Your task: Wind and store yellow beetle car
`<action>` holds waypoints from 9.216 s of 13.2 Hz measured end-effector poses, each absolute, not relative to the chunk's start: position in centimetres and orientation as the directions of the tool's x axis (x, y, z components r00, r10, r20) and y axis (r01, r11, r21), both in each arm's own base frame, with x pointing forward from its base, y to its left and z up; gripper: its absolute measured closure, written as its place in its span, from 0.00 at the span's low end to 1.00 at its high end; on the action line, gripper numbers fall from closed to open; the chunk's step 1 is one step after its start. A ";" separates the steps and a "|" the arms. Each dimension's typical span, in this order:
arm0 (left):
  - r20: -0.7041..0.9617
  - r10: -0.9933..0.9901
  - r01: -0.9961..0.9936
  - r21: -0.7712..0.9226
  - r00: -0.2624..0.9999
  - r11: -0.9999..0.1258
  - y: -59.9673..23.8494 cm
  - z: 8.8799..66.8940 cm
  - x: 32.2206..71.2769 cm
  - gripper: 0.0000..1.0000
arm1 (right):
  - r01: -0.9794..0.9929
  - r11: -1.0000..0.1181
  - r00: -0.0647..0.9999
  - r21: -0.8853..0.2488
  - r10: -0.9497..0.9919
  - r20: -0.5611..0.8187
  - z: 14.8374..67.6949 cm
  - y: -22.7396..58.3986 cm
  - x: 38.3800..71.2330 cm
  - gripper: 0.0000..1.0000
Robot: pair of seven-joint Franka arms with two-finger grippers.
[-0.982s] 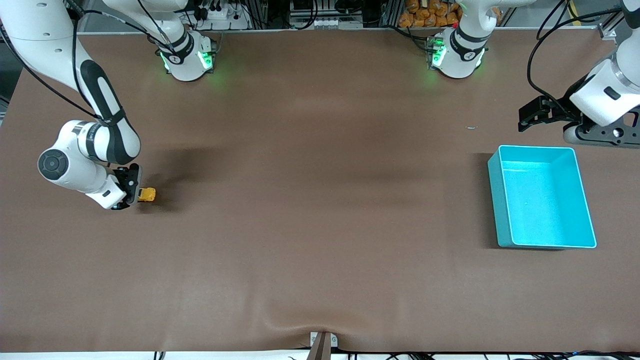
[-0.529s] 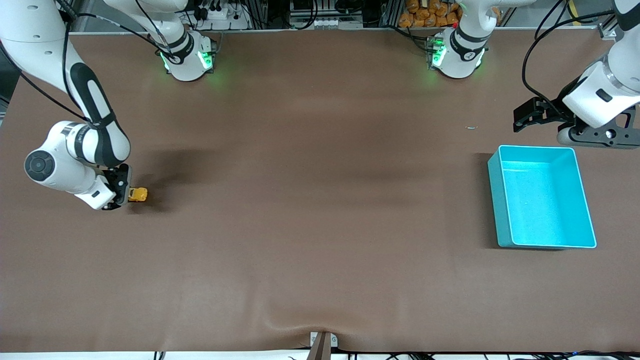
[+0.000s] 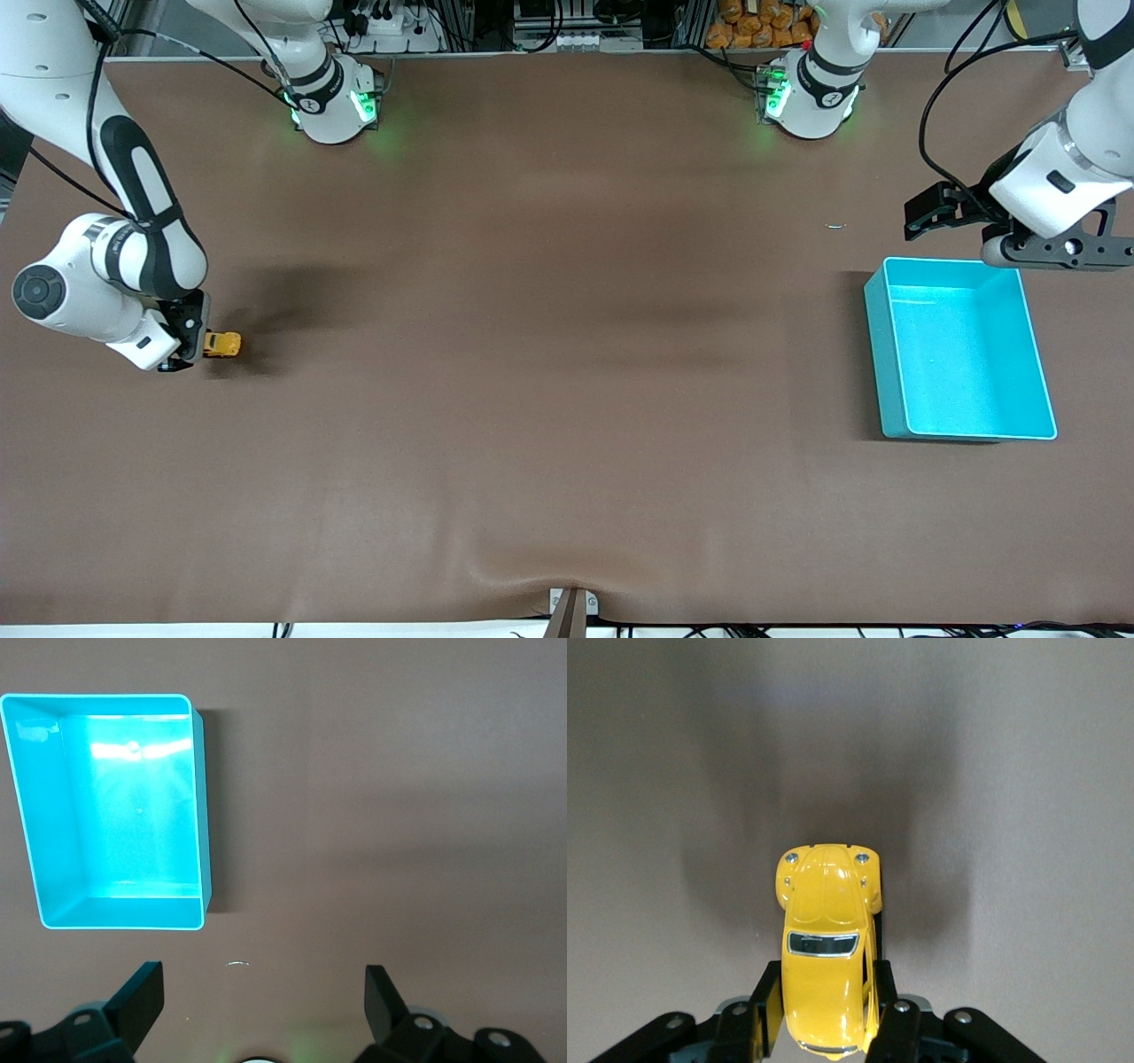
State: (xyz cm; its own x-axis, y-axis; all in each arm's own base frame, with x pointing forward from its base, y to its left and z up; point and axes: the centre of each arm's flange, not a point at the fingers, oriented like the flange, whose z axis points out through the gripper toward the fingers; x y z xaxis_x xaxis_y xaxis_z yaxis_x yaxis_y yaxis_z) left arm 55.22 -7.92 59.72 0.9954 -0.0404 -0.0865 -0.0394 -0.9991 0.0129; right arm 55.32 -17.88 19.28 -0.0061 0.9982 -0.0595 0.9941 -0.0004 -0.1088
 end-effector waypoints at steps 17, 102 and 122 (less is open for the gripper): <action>-0.055 0.123 0.123 -0.002 0.991 -0.992 -8.6 57.1 53.8 0.00 | 0.977 -0.076 0.077 -0.202 0.997 -0.005 20.3 -23.2 56.4 0.04; 0.220 0.911 0.933 0.009 0.348 -0.359 -1.8 31.2 59.8 0.48 | 0.061 -0.998 0.997 0.000 0.061 0.046 65.1 -2.7 52.5 0.00; 0.100 0.272 0.282 -0.114 0.957 -0.953 8.2 31.8 60.7 0.48 | 0.057 -0.998 0.998 -0.002 0.057 0.033 64.9 -2.9 52.4 0.00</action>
